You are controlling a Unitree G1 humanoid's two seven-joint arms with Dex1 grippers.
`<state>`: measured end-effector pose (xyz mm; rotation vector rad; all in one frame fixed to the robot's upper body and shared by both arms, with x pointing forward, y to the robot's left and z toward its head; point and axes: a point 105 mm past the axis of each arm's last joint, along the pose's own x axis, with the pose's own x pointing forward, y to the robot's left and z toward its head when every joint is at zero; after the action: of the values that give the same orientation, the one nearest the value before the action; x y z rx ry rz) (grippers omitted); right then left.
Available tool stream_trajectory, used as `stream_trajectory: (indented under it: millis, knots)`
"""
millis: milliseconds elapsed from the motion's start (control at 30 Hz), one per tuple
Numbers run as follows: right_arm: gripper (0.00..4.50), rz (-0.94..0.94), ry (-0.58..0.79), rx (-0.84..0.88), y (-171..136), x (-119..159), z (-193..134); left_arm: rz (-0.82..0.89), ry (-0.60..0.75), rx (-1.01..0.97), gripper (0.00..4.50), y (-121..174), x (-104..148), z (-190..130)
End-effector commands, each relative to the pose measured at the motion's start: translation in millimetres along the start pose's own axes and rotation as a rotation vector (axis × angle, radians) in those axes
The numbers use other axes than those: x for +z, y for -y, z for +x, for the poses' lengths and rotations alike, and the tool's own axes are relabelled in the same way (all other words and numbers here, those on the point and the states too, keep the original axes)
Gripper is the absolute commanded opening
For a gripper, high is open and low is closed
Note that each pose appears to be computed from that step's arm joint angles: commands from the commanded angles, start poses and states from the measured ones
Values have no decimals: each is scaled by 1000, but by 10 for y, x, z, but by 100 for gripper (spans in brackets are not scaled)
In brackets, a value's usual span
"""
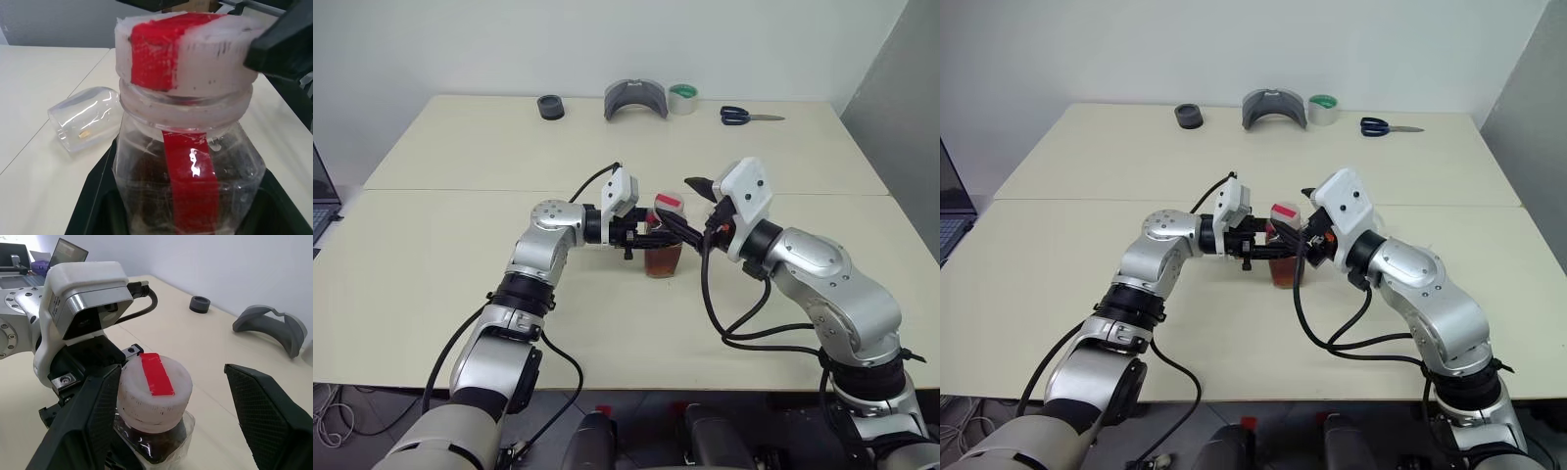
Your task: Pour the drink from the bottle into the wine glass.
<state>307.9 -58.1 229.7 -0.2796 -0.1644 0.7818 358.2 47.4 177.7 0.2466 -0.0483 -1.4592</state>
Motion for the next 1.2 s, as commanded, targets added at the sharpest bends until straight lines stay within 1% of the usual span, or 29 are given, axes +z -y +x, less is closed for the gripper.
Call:
stream_trajectory:
  millis: [33,1200]
  knots:
    - [356,-26,23,-41,92,76,-75,76,55,-3,181,-41,253,-28]
    - [356,-3,22,-39,119,88,-145,84,44,-4,181,-37,230,-38]
